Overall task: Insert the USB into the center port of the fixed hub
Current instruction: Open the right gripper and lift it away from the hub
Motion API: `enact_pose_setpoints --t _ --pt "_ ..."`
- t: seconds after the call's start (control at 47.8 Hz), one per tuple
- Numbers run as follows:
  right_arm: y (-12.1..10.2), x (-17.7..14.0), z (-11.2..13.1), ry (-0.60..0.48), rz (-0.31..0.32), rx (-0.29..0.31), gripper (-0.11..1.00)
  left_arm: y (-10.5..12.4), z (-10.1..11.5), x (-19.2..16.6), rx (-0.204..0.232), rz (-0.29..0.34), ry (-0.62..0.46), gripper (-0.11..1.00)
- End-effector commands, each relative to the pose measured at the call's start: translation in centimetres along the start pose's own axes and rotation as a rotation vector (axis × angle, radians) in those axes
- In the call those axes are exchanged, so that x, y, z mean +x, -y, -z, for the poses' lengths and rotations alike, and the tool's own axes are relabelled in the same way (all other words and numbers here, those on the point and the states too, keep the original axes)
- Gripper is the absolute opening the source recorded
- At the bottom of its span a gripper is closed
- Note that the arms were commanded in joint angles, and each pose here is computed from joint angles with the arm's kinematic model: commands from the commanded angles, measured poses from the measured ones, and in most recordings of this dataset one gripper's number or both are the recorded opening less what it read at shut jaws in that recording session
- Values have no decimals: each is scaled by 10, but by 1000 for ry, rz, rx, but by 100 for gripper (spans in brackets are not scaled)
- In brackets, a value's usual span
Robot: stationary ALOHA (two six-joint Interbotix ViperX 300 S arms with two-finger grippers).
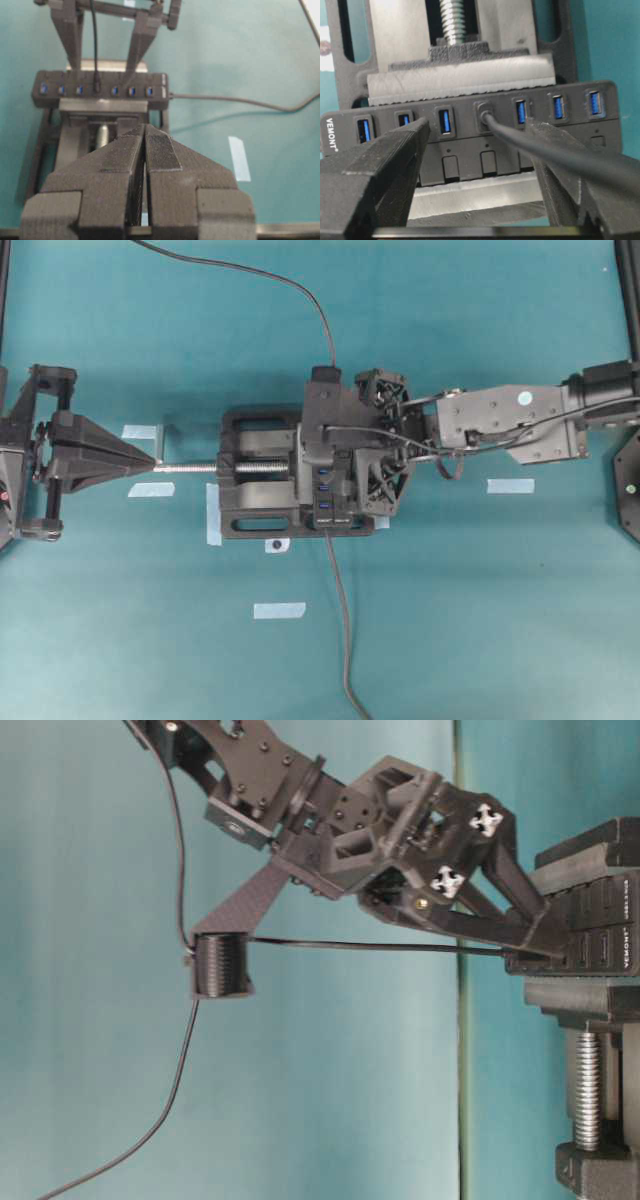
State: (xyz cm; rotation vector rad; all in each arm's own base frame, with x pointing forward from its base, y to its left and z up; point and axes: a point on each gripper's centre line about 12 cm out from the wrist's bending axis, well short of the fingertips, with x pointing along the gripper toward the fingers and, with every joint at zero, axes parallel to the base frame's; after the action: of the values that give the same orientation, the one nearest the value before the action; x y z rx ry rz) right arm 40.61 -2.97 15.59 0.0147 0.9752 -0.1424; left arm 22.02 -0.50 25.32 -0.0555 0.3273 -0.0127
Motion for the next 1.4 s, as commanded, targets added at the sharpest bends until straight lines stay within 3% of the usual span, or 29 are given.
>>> enact_pose_setpoints --t 0.0,0.691,1.381 --pt "7 -21 -19 80 4 22 81 1 -7 0 -3 3 21 0" --pt "7 -72 -15 200 -13 21 81 1 -6 0 -1 2 17 0" --pt "2 -89 10 224 -34 14 81 1 -6 0 -4 3 18 0"
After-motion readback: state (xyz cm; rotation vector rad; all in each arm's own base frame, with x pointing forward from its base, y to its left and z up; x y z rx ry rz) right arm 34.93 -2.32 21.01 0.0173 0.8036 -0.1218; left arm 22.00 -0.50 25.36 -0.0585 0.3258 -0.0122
